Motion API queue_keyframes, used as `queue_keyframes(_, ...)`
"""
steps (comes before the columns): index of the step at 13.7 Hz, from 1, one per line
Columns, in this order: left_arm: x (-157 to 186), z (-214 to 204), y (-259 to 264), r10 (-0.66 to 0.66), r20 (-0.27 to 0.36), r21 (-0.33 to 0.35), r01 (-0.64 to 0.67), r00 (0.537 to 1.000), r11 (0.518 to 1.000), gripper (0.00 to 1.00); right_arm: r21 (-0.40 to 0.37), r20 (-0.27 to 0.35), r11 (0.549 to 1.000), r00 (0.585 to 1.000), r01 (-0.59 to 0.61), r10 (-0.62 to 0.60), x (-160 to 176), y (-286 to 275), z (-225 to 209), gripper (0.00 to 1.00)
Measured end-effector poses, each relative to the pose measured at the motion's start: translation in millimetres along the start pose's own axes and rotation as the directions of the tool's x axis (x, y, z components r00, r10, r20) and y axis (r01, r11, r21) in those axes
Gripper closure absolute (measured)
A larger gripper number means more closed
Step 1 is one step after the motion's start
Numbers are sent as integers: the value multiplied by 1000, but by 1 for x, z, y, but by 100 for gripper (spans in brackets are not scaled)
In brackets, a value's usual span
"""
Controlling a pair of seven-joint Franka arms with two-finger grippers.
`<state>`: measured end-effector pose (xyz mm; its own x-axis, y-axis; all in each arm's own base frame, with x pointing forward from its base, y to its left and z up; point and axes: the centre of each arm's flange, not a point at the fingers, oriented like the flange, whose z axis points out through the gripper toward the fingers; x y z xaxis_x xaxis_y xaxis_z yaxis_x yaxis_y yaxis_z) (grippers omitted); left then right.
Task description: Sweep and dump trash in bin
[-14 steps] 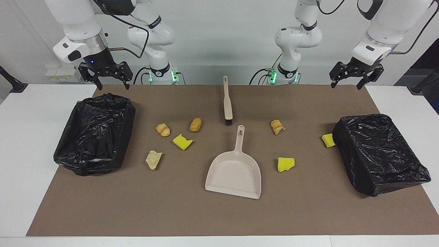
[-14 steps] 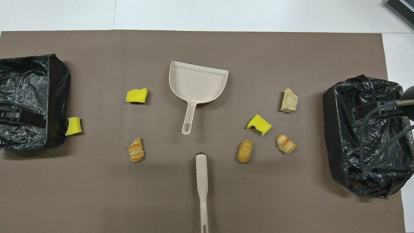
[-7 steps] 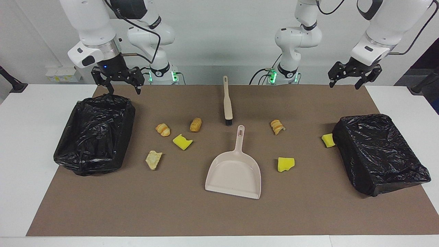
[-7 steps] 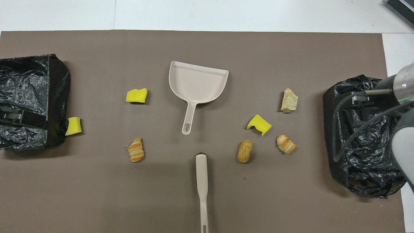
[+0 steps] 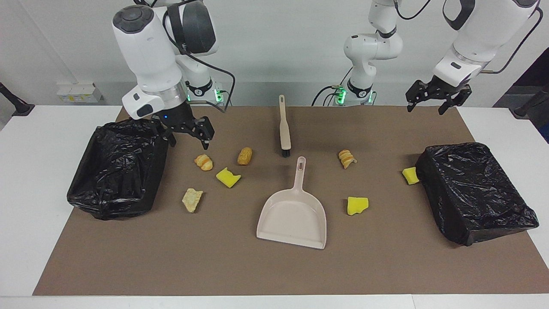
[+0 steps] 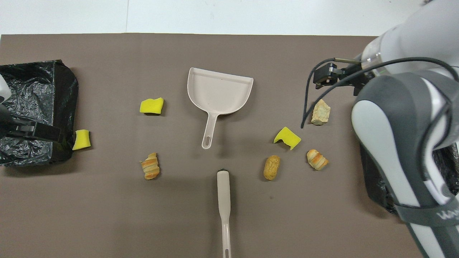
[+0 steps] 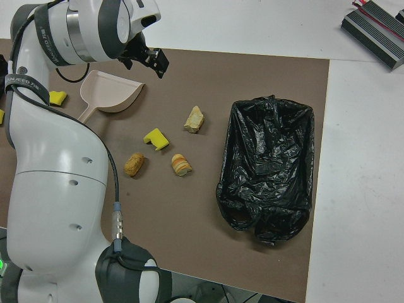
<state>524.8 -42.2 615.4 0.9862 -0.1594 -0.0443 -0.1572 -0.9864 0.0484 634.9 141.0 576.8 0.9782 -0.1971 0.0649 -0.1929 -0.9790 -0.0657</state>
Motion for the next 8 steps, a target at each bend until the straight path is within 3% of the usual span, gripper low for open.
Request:
queue_keyframes(5,14,45,39,69,-40,-7,-69,997,998,0,90,8,989,993,-121,121,2,-80,58,0)
queue_keyframes(8,8,78,73,129,-90,-1,-130,988,992,0,127,92,975,981,-184,173,-22,-133,89,0)
